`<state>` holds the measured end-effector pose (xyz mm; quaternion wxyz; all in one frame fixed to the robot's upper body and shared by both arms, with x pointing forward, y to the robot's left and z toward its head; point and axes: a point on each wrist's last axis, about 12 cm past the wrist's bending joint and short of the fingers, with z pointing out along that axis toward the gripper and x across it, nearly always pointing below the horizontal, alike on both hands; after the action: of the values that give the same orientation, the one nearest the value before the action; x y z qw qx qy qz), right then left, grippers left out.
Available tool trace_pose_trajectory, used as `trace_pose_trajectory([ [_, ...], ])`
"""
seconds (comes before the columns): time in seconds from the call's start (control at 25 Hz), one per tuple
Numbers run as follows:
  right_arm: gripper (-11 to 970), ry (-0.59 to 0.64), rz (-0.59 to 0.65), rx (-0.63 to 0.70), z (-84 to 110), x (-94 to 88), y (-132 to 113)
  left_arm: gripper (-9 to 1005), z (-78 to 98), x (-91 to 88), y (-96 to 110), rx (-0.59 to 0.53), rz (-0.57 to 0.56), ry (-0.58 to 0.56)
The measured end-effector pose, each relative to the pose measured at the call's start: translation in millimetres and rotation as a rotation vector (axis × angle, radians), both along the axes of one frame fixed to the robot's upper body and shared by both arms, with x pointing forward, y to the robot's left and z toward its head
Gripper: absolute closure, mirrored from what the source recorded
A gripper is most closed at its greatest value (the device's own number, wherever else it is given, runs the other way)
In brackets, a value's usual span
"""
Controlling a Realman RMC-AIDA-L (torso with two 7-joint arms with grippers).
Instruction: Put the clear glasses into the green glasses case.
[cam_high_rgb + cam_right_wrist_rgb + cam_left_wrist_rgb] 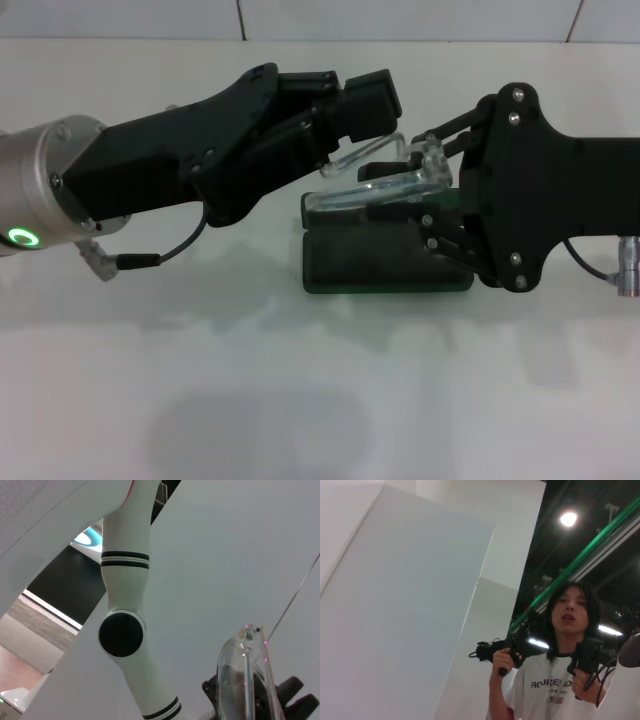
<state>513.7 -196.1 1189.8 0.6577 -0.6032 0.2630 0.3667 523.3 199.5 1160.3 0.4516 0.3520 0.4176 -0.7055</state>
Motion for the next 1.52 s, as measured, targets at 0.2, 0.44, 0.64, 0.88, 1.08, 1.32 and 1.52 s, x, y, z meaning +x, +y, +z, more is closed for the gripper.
trace_pose_trajectory([
  [0.2, 841, 0.002, -0.001, -0.002, -0.4, 0.2, 0, 914, 1.9, 2.4, 6, 0.000, 0.021, -0.009],
  [0.44, 842, 0.004, -0.008, 0.001, -0.9, 0.0, -1, 913, 2.3, 2.6, 10, 0.004, 0.032, -0.010],
  [0.64, 841, 0.004, -0.006, 0.001, -0.7, 0.1, 0, 914, 0.6, 0.8, 7, 0.006, 0.020, -0.004],
  [0.88, 839, 0.011, -0.008, 0.001, -2.0, 0.5, -1, 919, -0.5, -0.9, 3, 0.006, 0.004, -0.004],
  [1.08, 836, 0.015, -0.010, 0.001, -2.6, 0.8, -1, 925, -0.6, -1.4, 1, 0.006, -0.003, -0.004],
  [1.32, 834, 0.022, -0.013, 0.002, -4.0, 1.1, -2, 927, 1.5, -2.4, -1, 0.018, -0.027, -0.024],
  [1.52, 832, 0.021, -0.014, 0.002, -4.4, 1.1, -2, 928, 0.6, -2.1, 2, 0.008, -0.006, -0.023],
])
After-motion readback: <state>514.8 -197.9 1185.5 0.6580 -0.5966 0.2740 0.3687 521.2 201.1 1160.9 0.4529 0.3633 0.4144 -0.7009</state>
